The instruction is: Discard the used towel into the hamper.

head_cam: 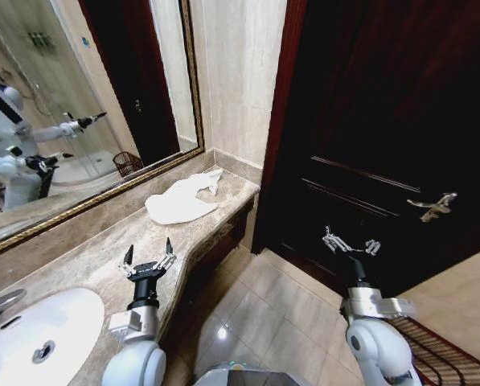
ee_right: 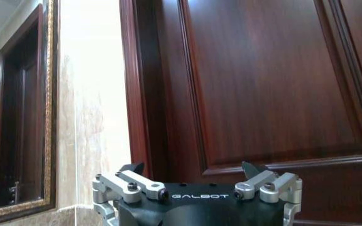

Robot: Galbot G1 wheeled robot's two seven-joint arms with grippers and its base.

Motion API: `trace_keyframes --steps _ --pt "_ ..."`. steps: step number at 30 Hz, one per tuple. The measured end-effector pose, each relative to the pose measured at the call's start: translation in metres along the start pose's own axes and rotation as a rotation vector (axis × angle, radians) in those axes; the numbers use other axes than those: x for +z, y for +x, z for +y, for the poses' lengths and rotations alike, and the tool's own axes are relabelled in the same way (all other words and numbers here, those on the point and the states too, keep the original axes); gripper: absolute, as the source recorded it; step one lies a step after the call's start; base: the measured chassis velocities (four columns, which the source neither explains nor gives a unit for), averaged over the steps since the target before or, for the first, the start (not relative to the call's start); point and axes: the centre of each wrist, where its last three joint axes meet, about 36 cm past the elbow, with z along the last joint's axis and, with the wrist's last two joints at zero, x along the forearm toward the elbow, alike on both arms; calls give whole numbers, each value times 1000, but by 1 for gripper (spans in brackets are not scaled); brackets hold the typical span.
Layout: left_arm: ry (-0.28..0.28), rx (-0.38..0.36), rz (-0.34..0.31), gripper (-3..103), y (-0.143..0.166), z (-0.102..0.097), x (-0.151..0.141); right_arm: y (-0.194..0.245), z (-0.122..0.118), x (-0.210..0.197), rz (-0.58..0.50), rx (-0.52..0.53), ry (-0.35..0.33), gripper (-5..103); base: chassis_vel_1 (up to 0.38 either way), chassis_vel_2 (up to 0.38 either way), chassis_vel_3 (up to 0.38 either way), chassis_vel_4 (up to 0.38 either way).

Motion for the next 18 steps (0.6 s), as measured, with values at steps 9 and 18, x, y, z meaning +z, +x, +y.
trace_keyframes --steps 9,18 --pt "-13 31 52 100 -21 14 5 2 -3 9 20 2 28 100 0 0 0 0" --pt "3 132 67 100 -59 27 18 6 -9 20 49 6 67 100 0 0 0 0"
